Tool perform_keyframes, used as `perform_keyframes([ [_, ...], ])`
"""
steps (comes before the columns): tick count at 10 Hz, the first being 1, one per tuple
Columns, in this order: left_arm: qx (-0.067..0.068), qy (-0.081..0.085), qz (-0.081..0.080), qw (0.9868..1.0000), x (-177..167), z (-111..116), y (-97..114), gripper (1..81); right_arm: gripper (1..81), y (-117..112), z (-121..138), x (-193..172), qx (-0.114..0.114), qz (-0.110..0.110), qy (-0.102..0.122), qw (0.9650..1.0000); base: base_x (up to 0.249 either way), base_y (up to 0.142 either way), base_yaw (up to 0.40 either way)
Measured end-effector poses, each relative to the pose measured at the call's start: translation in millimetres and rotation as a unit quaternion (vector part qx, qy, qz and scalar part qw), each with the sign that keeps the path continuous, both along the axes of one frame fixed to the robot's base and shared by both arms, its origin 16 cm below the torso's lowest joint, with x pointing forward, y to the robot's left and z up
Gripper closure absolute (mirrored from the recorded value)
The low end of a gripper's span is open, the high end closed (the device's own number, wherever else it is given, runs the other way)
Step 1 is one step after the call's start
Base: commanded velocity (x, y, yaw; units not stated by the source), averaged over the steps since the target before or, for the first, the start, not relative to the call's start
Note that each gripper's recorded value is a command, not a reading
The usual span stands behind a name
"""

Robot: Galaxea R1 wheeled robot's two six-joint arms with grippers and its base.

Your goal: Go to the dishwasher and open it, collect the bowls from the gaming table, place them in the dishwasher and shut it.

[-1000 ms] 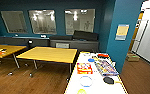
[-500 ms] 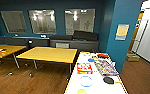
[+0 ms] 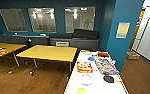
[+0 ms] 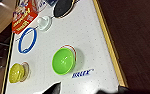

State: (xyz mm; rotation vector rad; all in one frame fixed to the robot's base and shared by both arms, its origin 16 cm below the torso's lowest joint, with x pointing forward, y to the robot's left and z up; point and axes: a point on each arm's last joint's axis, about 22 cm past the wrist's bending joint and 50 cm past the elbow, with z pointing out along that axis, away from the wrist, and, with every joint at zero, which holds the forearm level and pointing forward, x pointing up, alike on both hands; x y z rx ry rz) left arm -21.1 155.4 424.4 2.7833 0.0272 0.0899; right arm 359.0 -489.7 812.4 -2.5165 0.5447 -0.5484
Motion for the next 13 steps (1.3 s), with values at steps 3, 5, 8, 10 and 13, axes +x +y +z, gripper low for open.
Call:
perform_keyframes([
  [3, 0.000, 0.023, 0.001, 0.9997, -18, 0, 0, 1.0, 1.0, 6, -6, 21, 0.008, 0.008, 0.013, 0.9998, 0.000, 0.000, 0.000],
  [5, 0.000, 0.037, 0.001, 0.9993, -29, 0, 1, 1.0, 1.0, 9, -11, 30, 0.012, 0.011, 0.021, 0.9996, 0.000, 0.000, 0.000],
  [8, 0.001, 0.054, 0.001, 0.9986, -38, 0, 1, 1.0, 1.0, 2, -23, 43, 0.011, 0.003, 0.032, 0.9994, 0.000, 0.000, 0.000],
  [10, 0.001, 0.071, 0.002, 0.9974, -53, 1, 1, 1.0, 1.0, 5, -35, 48, 0.013, 0.003, 0.044, 0.9990, 0.000, 0.000, 0.000],
  [13, 0.001, 0.097, 0.003, 0.9952, -72, 3, 1, 1.0, 1.0, 7, -51, 61, 0.018, -0.004, 0.058, 0.9981, 0.000, 0.000, 0.000],
])
